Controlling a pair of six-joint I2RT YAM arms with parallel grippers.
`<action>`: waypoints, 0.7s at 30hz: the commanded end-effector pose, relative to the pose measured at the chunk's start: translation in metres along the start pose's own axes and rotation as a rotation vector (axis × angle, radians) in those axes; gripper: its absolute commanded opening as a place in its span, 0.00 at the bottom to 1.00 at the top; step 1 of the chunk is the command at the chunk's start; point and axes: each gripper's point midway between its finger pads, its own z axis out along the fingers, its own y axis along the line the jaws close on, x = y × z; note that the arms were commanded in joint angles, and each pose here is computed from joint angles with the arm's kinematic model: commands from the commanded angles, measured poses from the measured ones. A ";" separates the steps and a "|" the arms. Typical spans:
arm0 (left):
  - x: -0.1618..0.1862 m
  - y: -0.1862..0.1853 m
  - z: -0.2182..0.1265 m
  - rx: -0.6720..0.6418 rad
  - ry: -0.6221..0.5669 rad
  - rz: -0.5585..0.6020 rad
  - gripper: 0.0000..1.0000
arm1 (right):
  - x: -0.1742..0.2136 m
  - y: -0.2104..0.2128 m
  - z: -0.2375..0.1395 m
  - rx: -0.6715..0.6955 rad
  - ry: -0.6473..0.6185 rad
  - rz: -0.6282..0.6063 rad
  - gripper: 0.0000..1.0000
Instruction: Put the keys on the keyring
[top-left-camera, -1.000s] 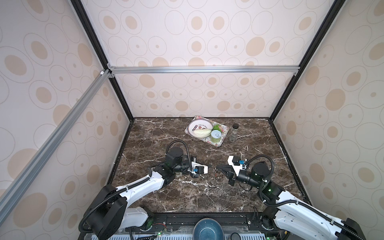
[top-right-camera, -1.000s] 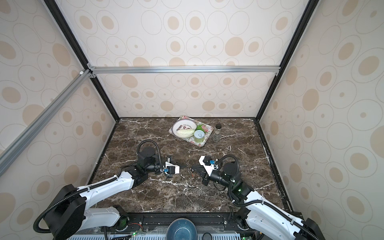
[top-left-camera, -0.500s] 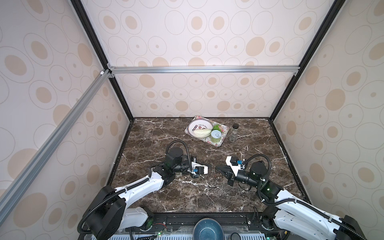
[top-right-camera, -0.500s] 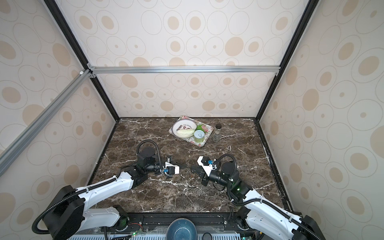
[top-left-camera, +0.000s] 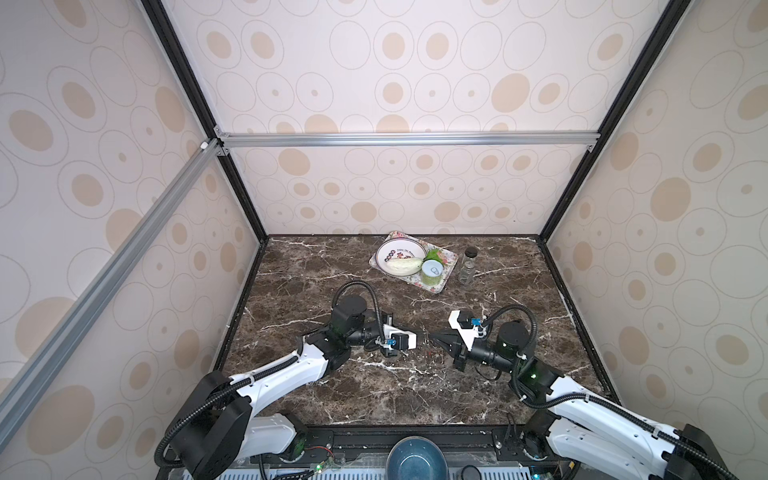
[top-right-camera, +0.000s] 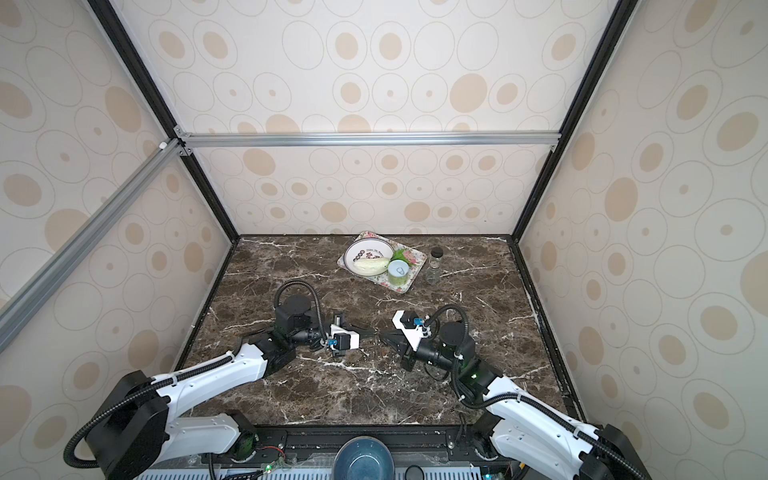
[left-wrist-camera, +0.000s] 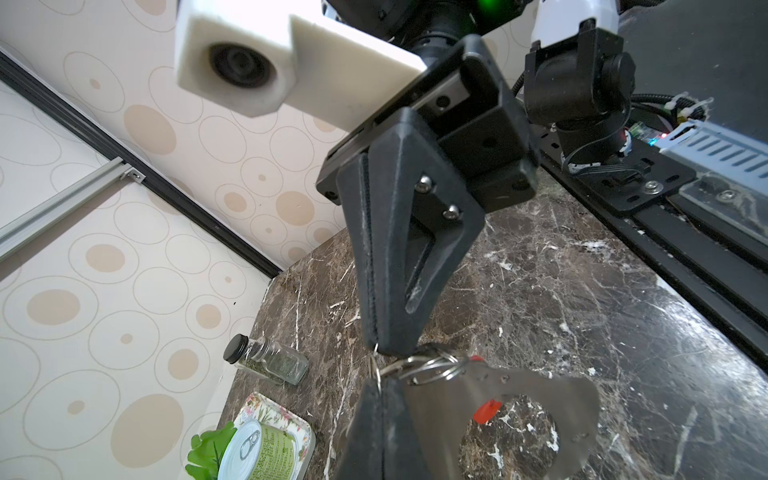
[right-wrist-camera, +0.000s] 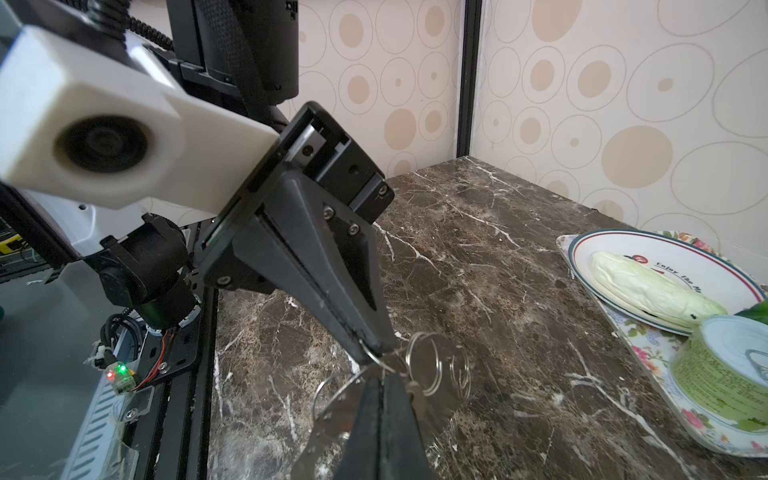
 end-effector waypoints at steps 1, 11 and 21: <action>-0.025 0.014 -0.002 -0.019 -0.051 0.090 0.00 | -0.021 -0.001 -0.001 0.017 -0.056 -0.016 0.00; -0.032 0.007 -0.006 -0.006 -0.083 0.124 0.00 | -0.016 -0.010 -0.002 0.069 -0.050 -0.006 0.00; -0.037 0.007 -0.011 -0.034 -0.104 0.162 0.00 | -0.015 -0.011 0.000 0.070 -0.049 0.010 0.00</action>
